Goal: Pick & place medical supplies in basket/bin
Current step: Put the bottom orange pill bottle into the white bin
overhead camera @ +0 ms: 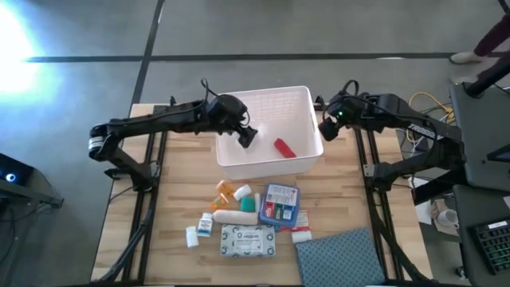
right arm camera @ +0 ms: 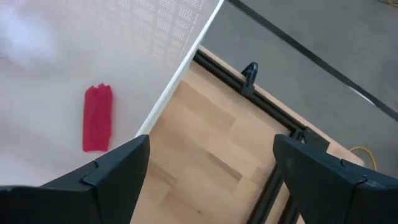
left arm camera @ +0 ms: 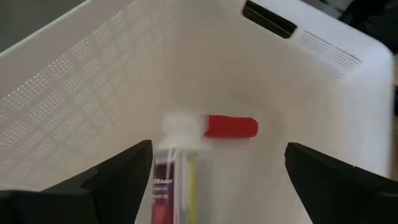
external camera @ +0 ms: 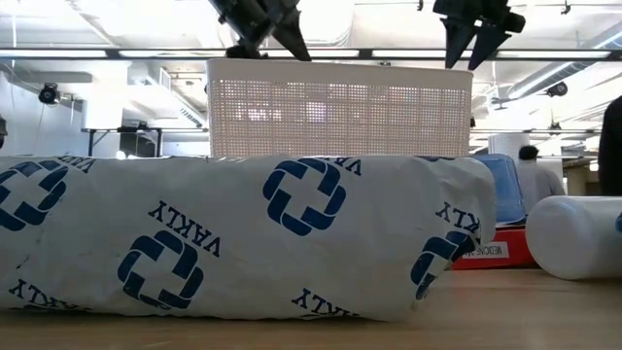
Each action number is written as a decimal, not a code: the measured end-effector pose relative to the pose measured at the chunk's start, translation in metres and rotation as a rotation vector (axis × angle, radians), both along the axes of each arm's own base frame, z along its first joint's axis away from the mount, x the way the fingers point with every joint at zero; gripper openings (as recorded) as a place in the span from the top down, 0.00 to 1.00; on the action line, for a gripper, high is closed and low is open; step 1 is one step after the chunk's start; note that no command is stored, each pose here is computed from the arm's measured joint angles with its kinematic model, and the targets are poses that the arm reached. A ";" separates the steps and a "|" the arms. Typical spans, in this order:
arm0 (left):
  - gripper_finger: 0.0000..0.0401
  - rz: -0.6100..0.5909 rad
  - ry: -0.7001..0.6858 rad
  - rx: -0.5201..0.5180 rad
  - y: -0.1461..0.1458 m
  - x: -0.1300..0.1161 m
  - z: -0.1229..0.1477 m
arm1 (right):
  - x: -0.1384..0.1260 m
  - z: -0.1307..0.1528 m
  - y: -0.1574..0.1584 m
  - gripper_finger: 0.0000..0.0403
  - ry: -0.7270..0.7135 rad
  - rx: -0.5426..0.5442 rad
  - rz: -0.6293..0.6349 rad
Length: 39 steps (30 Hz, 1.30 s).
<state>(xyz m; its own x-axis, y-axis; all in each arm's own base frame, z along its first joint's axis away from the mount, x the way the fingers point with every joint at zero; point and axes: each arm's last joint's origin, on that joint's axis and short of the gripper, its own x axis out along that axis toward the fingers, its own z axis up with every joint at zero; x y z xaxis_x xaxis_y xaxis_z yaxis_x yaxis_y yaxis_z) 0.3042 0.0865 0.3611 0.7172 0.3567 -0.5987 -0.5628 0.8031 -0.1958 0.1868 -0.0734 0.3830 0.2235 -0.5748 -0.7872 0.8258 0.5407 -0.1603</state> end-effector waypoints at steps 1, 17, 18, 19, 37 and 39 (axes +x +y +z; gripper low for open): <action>0.14 -0.008 -0.004 0.010 -0.001 -0.003 0.003 | 0.001 -0.001 0.000 0.18 0.001 0.004 0.003; 0.13 -0.272 0.196 -0.175 -0.109 -0.104 0.015 | 0.001 -0.007 0.014 0.18 0.047 0.117 0.107; 0.13 -0.294 0.222 -0.188 -0.117 -0.108 0.008 | 0.000 -0.007 0.015 0.18 0.052 0.119 0.113; 0.13 -0.305 0.244 -0.210 -0.124 -0.112 0.000 | 0.000 -0.007 0.017 0.18 0.053 0.120 0.117; 0.13 -0.075 0.308 -0.282 -0.154 -0.105 -0.138 | 0.002 -0.010 0.058 0.18 0.002 0.236 0.124; 0.13 -0.034 0.320 -0.281 -0.155 -0.102 -0.145 | -0.001 -0.010 0.063 0.18 0.008 0.212 0.074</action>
